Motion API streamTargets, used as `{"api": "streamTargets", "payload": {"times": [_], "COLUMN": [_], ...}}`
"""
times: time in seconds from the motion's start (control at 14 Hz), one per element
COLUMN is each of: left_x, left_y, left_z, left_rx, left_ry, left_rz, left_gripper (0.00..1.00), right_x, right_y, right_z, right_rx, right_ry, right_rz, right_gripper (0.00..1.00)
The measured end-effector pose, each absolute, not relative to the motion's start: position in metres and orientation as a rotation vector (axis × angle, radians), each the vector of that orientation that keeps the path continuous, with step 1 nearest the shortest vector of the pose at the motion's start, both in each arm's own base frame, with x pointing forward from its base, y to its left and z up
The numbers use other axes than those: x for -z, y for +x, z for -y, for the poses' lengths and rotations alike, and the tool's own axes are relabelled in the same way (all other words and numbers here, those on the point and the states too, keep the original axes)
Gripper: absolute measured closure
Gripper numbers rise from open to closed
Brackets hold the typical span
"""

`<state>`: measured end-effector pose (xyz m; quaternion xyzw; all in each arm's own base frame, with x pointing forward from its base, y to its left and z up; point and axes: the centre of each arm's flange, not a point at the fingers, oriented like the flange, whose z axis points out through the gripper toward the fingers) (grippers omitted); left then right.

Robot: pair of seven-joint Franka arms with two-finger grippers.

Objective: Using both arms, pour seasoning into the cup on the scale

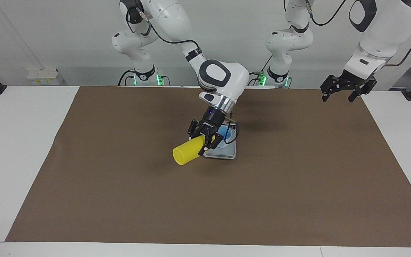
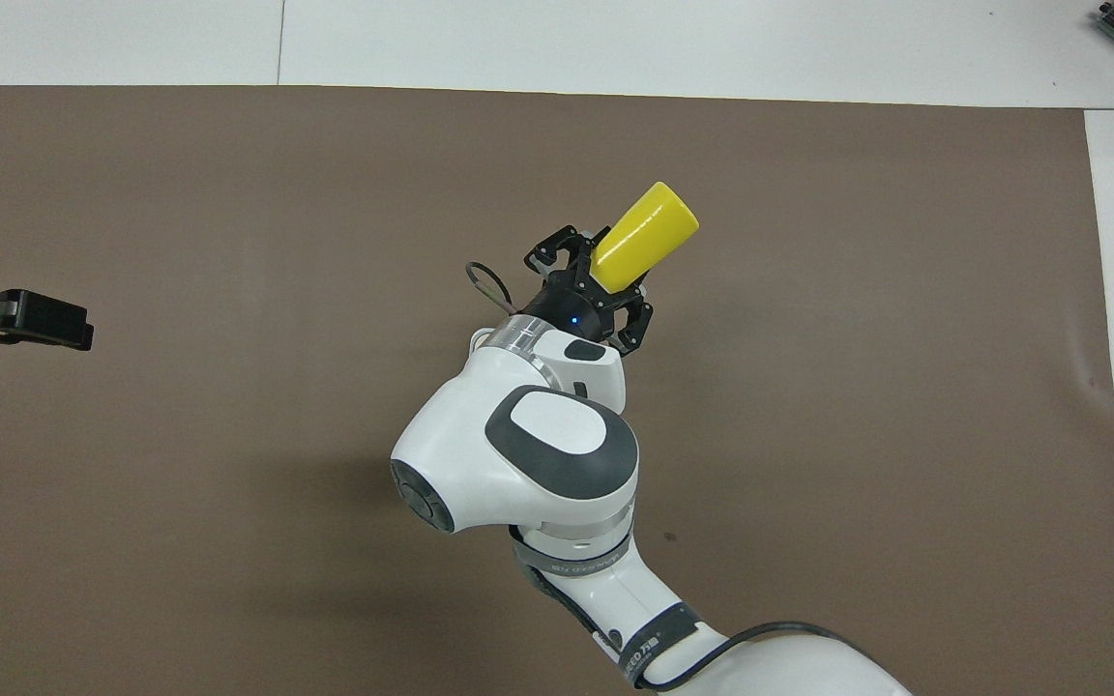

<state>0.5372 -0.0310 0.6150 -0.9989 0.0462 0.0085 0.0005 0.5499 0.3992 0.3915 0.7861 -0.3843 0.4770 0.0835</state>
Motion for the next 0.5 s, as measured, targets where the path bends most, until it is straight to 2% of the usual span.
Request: {"api": "streamTargets", "payload": {"times": [0.28, 0.5], "left_x": [-0.615, -0.615], "left_y": [0.537, 0.537], "left_z": [0.031, 0.031], "left_rx": [-0.027, -0.027], "left_ry": [-3.137, -3.137], "left_rz": [-0.145, -0.145], "left_gripper": [0.0, 0.0], "right_x": [-0.424, -0.444], "right_y": [0.559, 0.565], "right_z": [-0.377, -0.356], "right_rx": [-1.264, -1.016], "right_ry": [2.392, 2.406], "right_rz": [1.42, 1.719], "right_gripper": [0.42, 0.42]}}
